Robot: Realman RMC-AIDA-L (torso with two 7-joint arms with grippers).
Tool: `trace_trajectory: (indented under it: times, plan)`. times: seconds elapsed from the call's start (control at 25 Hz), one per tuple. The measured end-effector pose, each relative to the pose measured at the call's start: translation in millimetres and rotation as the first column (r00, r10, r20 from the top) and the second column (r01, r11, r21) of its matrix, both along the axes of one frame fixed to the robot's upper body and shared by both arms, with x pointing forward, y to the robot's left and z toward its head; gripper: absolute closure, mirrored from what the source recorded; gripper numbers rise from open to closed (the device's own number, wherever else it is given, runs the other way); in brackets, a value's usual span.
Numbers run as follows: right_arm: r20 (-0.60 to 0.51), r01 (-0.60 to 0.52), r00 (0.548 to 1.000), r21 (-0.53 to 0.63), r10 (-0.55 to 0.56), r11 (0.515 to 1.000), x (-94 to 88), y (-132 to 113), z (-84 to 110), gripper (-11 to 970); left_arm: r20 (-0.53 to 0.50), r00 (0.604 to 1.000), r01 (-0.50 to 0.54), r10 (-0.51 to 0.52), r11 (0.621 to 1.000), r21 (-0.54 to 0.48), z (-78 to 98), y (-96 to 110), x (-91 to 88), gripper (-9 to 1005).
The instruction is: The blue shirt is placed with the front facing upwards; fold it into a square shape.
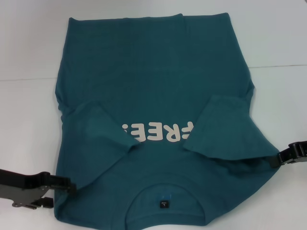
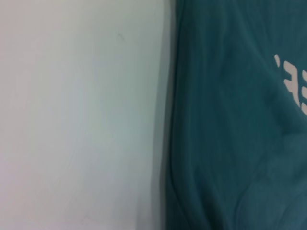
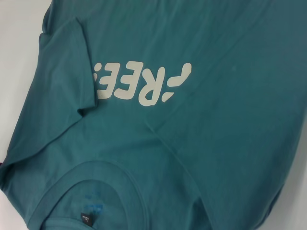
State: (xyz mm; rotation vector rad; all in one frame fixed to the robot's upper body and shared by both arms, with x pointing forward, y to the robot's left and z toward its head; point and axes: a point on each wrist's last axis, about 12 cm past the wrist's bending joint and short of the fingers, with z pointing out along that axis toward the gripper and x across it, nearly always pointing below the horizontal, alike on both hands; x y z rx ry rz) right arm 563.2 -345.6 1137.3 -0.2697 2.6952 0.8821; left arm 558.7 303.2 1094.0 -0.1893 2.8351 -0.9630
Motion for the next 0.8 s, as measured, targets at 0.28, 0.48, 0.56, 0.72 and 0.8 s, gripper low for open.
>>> trace_trajectory:
  times: [0.28,0.48,0.56,0.72,0.8]
  plan:
    - [0.005,-0.003,1.0,-0.001,0.003,1.0,1.6,1.1,1.3,912,-0.007,1.0,0.005,-0.005,1.0,0.01,-1.0,-0.2,-0.7,178]
    - [0.004,-0.006,1.0,0.001,0.006,1.0,2.2,2.0,1.2,911,-0.012,0.999,0.03,-0.029,0.999,0.017,-1.4,-5.5,0.2,180]
    - [0.005,-0.006,1.0,0.001,0.006,1.0,2.5,2.2,1.3,910,-0.013,0.999,0.034,-0.034,0.999,0.015,-1.4,-7.0,0.9,181]
    - [0.004,-0.006,1.0,0.001,0.006,1.0,2.4,2.2,1.2,911,-0.011,0.999,0.036,-0.036,0.999,0.015,-0.9,-7.9,1.7,183]
    - [0.004,-0.007,1.0,0.002,0.007,1.0,2.3,2.3,1.0,911,-0.009,0.999,0.035,-0.035,0.999,0.017,-0.6,-7.8,2.3,183]
